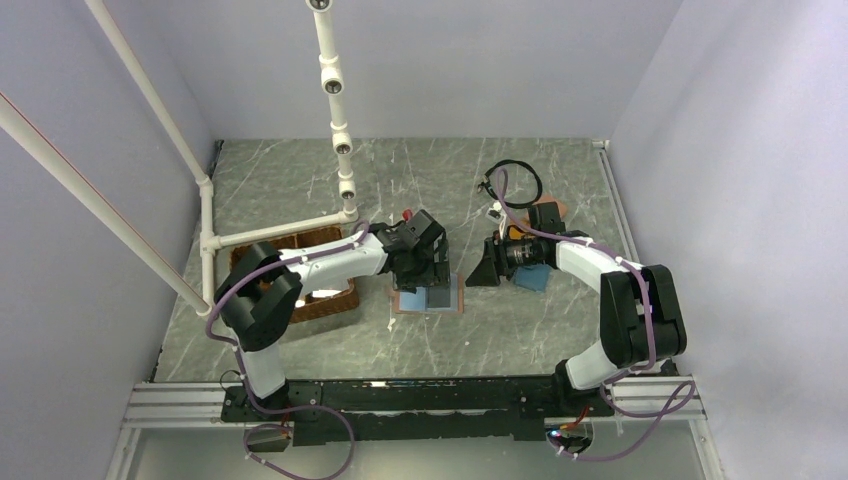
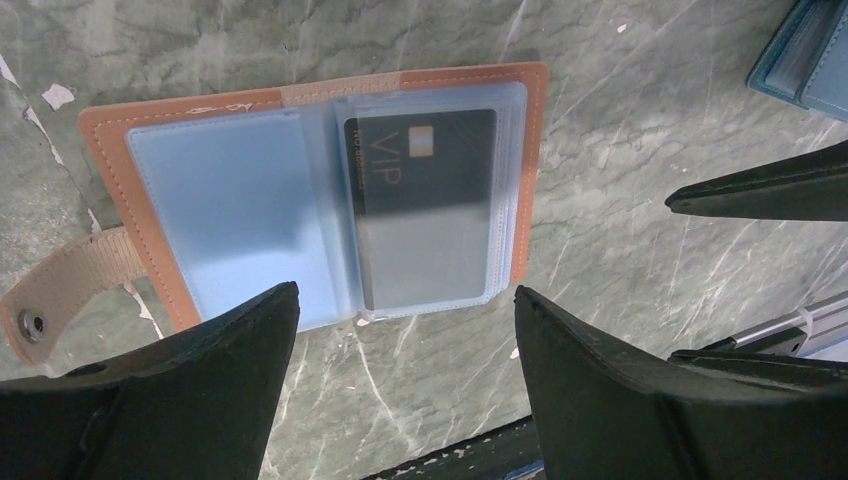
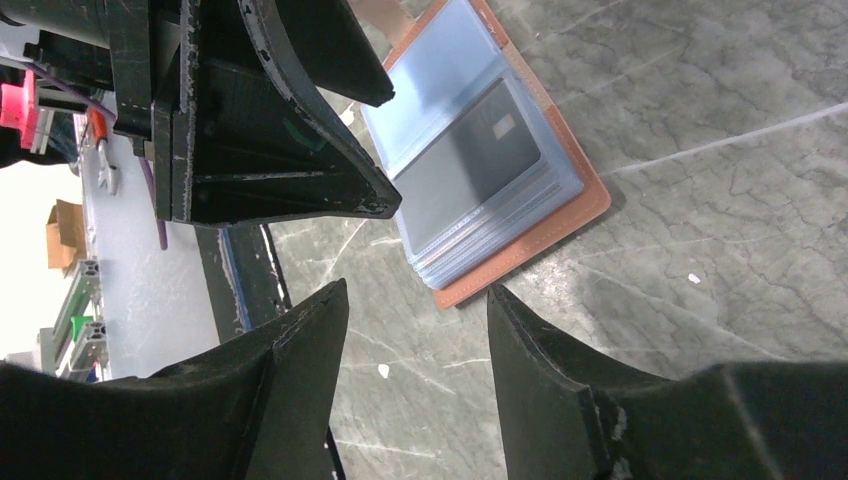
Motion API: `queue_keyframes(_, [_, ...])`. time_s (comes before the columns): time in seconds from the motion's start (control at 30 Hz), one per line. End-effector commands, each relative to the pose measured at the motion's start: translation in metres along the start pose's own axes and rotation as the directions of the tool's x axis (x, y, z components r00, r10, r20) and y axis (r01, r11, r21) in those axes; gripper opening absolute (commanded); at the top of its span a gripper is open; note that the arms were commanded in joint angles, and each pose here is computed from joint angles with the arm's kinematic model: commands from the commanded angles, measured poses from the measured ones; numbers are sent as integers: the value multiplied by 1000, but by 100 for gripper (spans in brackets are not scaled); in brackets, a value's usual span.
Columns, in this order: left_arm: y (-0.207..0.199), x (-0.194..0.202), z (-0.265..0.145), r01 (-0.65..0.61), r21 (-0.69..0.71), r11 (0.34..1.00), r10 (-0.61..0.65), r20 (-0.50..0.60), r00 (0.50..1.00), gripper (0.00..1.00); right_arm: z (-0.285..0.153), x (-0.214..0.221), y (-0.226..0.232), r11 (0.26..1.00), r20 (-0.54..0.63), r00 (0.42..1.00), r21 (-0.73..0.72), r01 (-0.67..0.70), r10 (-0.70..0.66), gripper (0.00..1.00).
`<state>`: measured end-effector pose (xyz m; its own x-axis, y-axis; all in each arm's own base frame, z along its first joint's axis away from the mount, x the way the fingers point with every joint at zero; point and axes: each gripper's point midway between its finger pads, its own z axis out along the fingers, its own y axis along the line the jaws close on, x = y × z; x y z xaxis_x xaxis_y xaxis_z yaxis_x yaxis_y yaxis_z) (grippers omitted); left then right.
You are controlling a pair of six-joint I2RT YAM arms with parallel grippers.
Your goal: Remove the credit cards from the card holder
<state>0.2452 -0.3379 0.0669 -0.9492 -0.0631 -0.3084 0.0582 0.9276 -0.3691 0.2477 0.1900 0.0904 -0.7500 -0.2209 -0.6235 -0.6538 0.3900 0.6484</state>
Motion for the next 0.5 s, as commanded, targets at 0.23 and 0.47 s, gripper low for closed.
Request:
queue_keyframes(0.23, [-3,-7,1,27,-80,996,-27,3,1000,85,-2,-10,2,999,32,998,6,49,-49,56])
queue_keyframes(0.47, [-16,-10,12,-13,-93,996,12,-15,1000,86,-2,-11,0,999,31,999,8,40,-40,56])
